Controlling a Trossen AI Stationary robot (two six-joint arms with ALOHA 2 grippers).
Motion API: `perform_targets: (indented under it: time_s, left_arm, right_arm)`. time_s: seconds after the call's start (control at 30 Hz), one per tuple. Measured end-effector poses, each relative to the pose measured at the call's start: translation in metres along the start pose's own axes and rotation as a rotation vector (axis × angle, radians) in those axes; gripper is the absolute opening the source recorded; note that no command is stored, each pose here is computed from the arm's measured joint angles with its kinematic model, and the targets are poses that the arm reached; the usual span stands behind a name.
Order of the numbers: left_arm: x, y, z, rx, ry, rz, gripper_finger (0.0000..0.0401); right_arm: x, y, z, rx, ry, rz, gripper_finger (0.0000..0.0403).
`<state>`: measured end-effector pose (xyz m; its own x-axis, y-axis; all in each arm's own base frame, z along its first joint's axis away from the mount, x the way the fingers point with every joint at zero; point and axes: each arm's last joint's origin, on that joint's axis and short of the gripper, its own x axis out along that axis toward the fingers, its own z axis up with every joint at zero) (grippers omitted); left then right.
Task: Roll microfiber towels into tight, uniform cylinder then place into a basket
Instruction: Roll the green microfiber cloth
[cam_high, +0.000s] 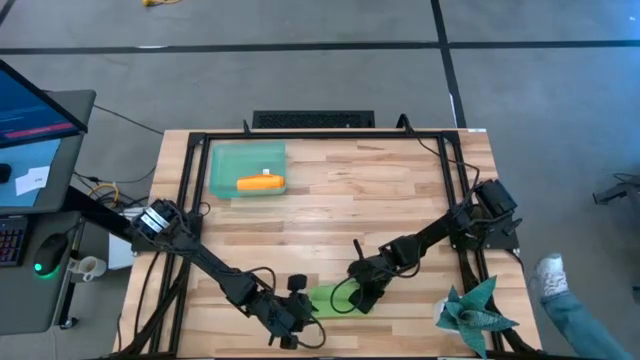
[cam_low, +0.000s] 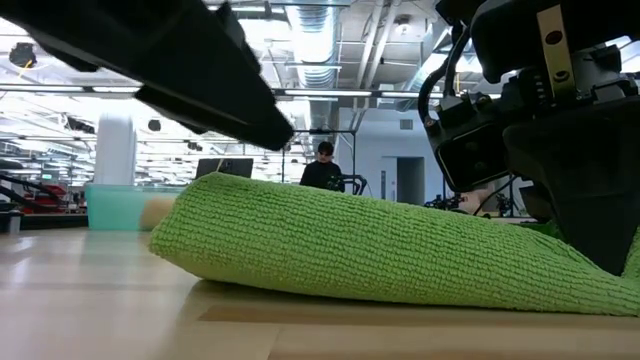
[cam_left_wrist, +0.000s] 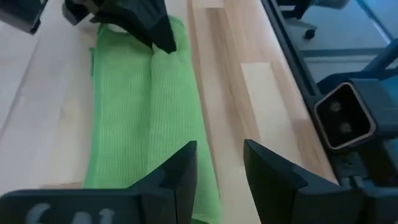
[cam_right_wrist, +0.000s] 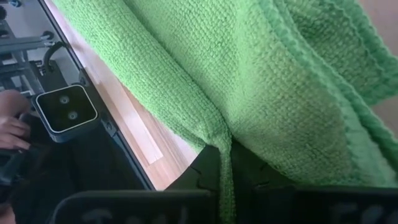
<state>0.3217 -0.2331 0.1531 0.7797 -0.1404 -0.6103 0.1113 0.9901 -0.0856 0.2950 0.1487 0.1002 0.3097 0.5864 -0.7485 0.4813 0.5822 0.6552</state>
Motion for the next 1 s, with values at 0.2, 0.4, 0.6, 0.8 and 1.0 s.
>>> perform_targets:
  time_s: [0.2,0.4,0.6,0.8,1.0]
  left_arm:
    - [0.003,0.005,0.008,0.008,0.009,0.023,0.0121]
    - [0.010,0.011,0.006,-0.007,0.012,0.039,0.0121]
    - [0.026,0.016,-0.006,-0.003,0.051,0.054,0.0121]
    - [0.032,0.018,-0.013,-0.049,0.087,0.072,0.0121]
    - [0.034,0.017,-0.023,-0.136,0.160,0.077,0.0121]
  right_arm:
    - [0.000,0.001,0.000,-0.003,-0.003,0.006,0.0031]
    - [0.000,0.001,0.000,-0.004,-0.004,0.010,0.0034]
    - [0.000,0.001,0.001,-0.007,-0.009,0.012,0.0032]
    - [0.000,0.001,0.001,-0.007,-0.009,0.014,0.0033]
    - [0.000,0.002,0.002,-0.008,-0.019,0.015,0.0037]
